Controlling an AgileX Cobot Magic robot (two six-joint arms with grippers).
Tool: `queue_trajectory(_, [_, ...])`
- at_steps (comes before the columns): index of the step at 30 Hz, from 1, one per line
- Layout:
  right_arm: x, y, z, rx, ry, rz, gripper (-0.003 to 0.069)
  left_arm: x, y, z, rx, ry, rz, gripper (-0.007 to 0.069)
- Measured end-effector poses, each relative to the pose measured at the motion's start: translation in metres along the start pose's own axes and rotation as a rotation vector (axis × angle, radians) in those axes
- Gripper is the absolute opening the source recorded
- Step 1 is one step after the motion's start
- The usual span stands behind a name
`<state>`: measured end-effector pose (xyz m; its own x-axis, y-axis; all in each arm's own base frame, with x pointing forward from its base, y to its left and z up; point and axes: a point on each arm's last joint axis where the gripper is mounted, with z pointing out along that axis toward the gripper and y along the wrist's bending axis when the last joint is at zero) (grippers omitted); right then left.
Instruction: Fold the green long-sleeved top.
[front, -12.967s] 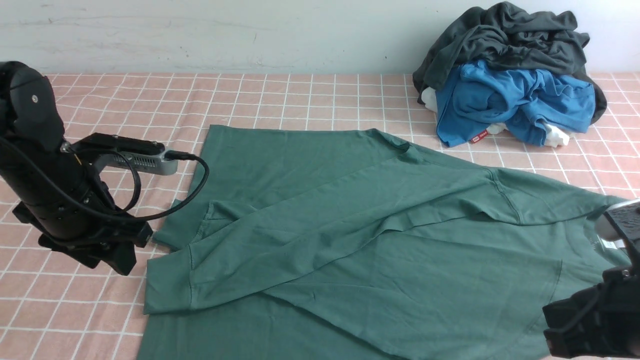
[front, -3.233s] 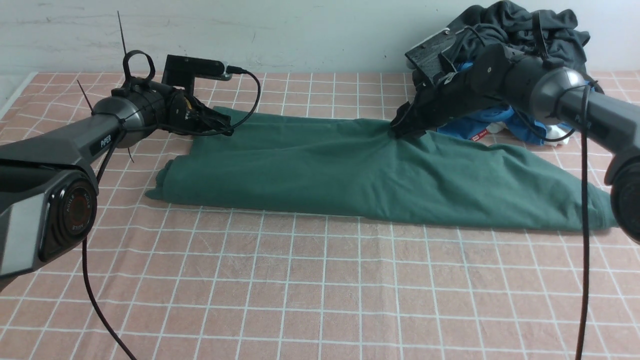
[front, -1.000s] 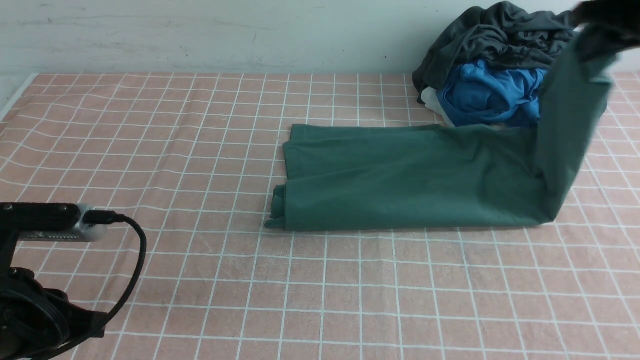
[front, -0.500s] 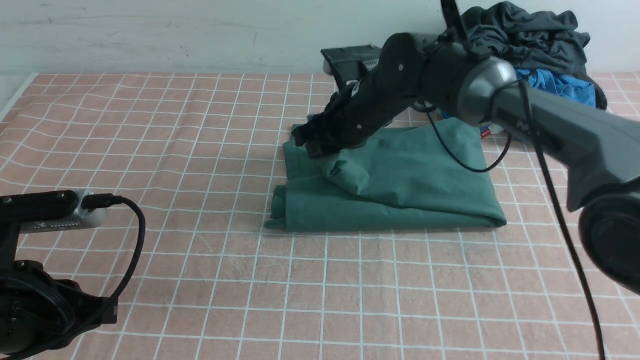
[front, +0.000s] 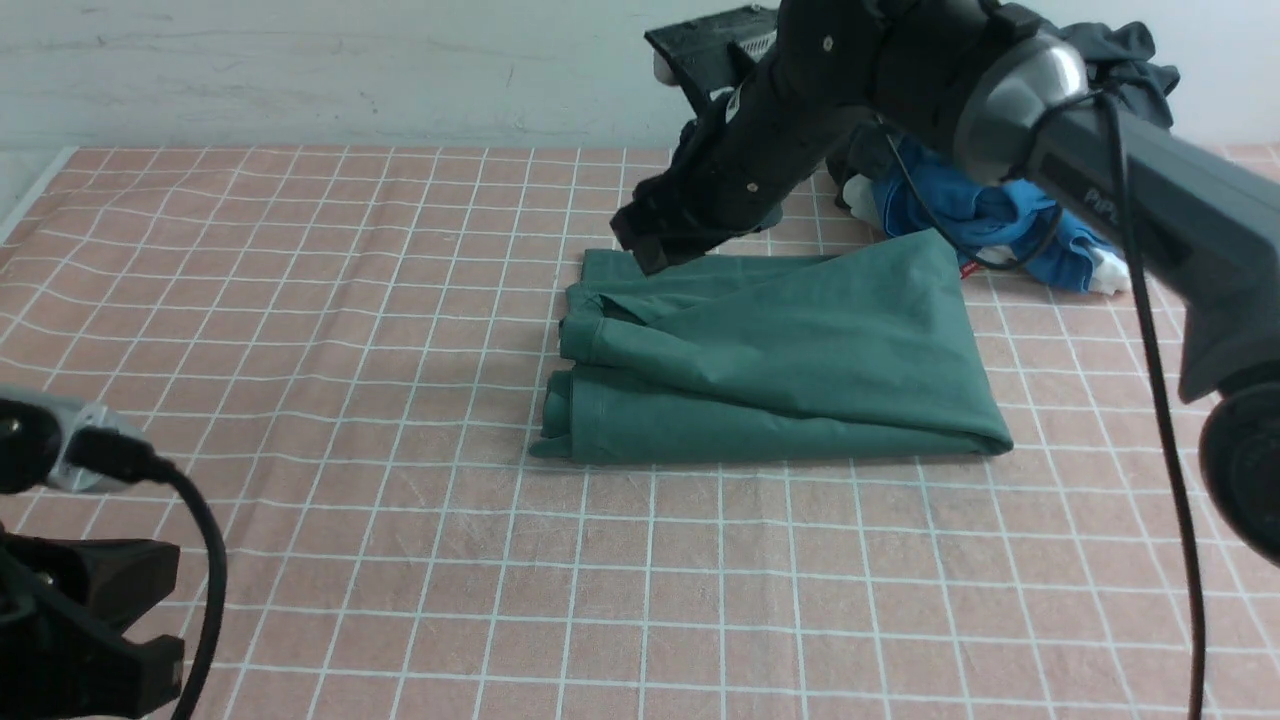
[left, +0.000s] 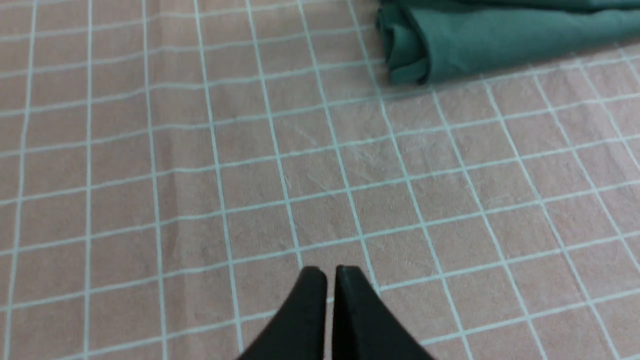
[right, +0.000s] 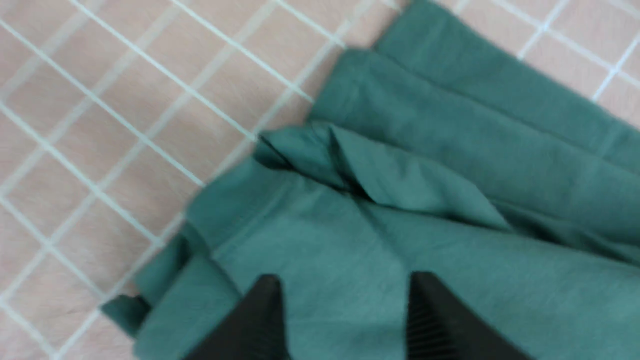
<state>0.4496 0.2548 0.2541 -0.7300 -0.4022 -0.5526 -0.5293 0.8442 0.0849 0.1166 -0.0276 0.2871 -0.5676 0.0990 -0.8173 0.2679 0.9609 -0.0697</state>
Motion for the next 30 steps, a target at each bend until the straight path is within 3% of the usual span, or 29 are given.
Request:
queue_trajectory(5, [0.016,0.011,0.058,-0.082,0.025,0.079,0.0020,0.011,-0.007,-0.021,0.009,-0.162,0.049,0.0011])
queue_trajectory(9, [0.023,0.037,0.077,-0.141,0.033,0.067,-0.0010,0.021,-0.009,-0.036,-0.009,-0.283,0.111,0.0011])
queue_trajectory(13, [0.009,0.047,0.051,-0.149,0.015,0.007,-0.0013,0.032,-0.009,-0.043,-0.029,-0.377,0.142,0.0011])
queue_trajectory(16, [-0.015,0.046,-0.016,-0.073,-0.032,-0.086,-0.0013,0.038,-0.008,-0.048,-0.048,-0.458,0.146,0.0011])
queue_trajectory(18, [-0.033,0.043,-0.087,0.015,-0.131,-0.137,-0.0014,0.041,-0.008,-0.051,-0.062,-0.515,0.147,0.0011])
queue_trajectory(21, [-0.038,0.039,-0.186,0.125,-0.295,-0.147,-0.0014,0.044,-0.007,-0.054,-0.075,-0.569,0.147,0.0011])
queue_trajectory(23, [-0.034,0.037,-0.226,0.168,-0.355,-0.149,-0.0014,0.044,-0.007,-0.056,-0.077,-0.589,0.149,0.0011])
queue_trajectory(25, [-0.008,0.035,-0.302,0.238,-0.440,-0.146,-0.0014,0.045,-0.007,-0.057,-0.079,-0.602,0.152,0.0011])
queue_trajectory(30, [0.061,0.027,-0.355,0.320,-0.409,-0.156,-0.0014,0.046,-0.008,-0.056,-0.077,-0.596,0.151,0.0011])
